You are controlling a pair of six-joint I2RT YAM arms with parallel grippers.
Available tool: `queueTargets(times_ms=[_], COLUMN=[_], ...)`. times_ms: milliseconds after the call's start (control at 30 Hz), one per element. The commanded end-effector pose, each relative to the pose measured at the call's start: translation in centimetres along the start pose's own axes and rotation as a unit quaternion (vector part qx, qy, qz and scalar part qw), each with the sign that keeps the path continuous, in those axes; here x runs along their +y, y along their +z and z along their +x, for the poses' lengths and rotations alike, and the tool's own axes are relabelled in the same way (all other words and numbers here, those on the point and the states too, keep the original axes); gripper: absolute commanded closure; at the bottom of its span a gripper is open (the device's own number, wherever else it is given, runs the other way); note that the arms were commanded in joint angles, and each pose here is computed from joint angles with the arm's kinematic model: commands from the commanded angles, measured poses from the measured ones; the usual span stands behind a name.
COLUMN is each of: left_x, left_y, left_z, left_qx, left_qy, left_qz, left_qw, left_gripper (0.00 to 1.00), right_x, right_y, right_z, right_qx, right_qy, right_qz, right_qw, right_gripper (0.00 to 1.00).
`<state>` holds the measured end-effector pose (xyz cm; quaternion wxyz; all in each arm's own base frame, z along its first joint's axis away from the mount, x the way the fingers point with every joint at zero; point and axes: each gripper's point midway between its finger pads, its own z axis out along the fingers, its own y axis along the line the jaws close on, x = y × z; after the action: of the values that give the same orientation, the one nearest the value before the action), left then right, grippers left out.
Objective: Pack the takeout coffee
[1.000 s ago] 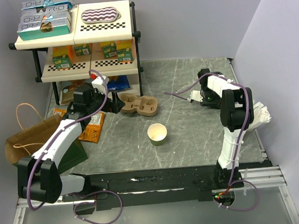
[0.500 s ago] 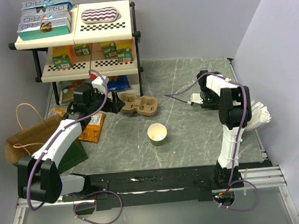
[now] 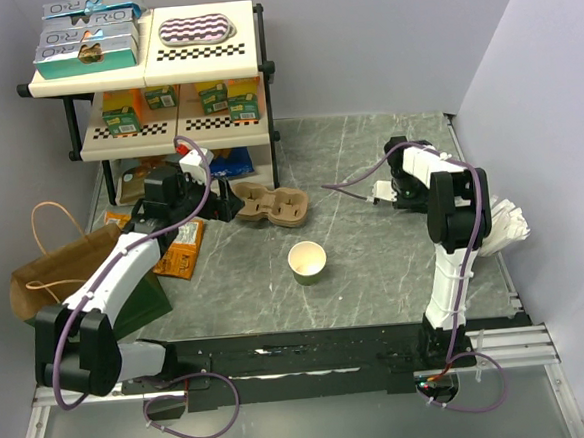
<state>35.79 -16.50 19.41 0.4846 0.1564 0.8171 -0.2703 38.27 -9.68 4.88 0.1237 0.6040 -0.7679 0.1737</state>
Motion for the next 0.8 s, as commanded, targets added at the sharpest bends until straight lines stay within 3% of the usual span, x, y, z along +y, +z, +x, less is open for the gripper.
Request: queueTargets(times_ms=[0, 467, 567, 767], left_x=[-0.27, -0.23, -0.26, -0.14], left_y=[0.28, 0.22, 0.22, 0.27], left_z=[-0.8, -0.86, -0.82, -0.74], left_qx=[-0.015, -0.017, -0.016, -0.015], left_qy=[0.0, 0.002, 0.002, 0.0], left_qz=[0.007, 0.006, 0.007, 0.005], left_qw=[1.0, 1.0, 1.0, 1.0], left_gripper=[0.03, 0.03, 0.03, 0.03], right_x=[-0.33, 0.27, 0.37, 0.15], right_y=[0.36, 1.07, 1.09, 0.64], right_z=[0.47, -0.04, -0.01, -0.23], right_qx=[0.018, 0.024, 0.024, 0.014], right_qy=[-0.017, -0.037, -0.037, -0.034], right_qz=[0.001, -0.003, -0.006, 0.001], right_qw=[1.0, 0.999, 0.999, 0.999], right_gripper=[0.7, 0.74, 0.77, 0.92])
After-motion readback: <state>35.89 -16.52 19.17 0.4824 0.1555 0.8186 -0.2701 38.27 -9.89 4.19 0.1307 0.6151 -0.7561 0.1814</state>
